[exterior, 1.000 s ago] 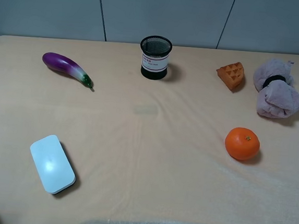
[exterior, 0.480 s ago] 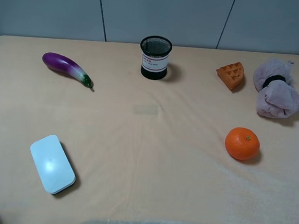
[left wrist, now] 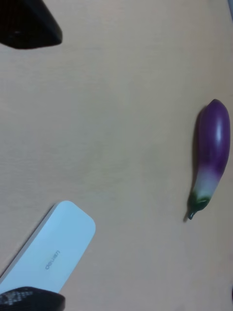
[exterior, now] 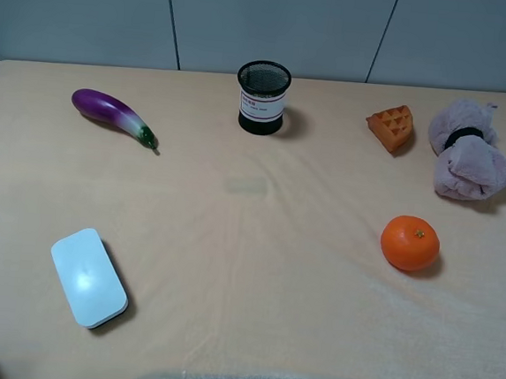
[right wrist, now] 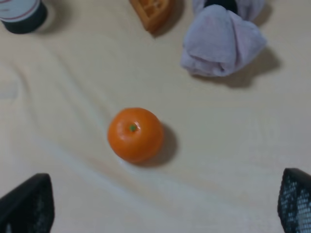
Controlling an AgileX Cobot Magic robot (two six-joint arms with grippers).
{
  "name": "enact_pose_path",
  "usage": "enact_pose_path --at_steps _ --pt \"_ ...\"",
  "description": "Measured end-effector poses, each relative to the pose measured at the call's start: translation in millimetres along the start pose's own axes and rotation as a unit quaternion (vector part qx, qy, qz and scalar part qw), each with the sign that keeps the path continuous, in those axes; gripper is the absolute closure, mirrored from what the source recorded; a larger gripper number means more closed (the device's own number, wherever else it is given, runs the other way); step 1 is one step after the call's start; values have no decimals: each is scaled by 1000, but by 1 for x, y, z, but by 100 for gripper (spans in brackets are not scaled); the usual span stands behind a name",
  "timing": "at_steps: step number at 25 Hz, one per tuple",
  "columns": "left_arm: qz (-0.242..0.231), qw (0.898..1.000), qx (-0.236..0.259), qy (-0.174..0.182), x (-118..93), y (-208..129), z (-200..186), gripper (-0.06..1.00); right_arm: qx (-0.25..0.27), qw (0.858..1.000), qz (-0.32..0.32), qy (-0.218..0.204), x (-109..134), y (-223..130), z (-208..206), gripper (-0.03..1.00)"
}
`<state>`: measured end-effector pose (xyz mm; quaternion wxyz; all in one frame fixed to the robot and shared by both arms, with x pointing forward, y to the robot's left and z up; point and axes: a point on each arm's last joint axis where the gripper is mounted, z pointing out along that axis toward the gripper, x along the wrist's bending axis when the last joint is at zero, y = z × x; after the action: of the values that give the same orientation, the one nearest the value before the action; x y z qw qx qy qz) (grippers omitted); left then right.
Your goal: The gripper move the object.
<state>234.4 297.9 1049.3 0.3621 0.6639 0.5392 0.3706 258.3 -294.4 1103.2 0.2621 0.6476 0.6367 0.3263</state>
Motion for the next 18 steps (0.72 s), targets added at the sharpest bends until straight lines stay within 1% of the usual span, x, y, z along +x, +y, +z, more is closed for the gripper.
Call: enact_pose_path --at_steps 4,8,12,18 --pt "0 1000 0 0 0 0 0 -3 -25 999 -12 -30 -8 -24 1 28" --pt "0 1000 0 0 0 0 0 -3 -67 996 -22 -55 -14 -41 0 28" --pt "0 1000 0 0 0 0 0 -3 -107 992 -25 -56 -16 -52 4 28" --pt "0 1000 0 0 0 0 0 -3 -133 989 -28 -53 -16 -52 12 28"
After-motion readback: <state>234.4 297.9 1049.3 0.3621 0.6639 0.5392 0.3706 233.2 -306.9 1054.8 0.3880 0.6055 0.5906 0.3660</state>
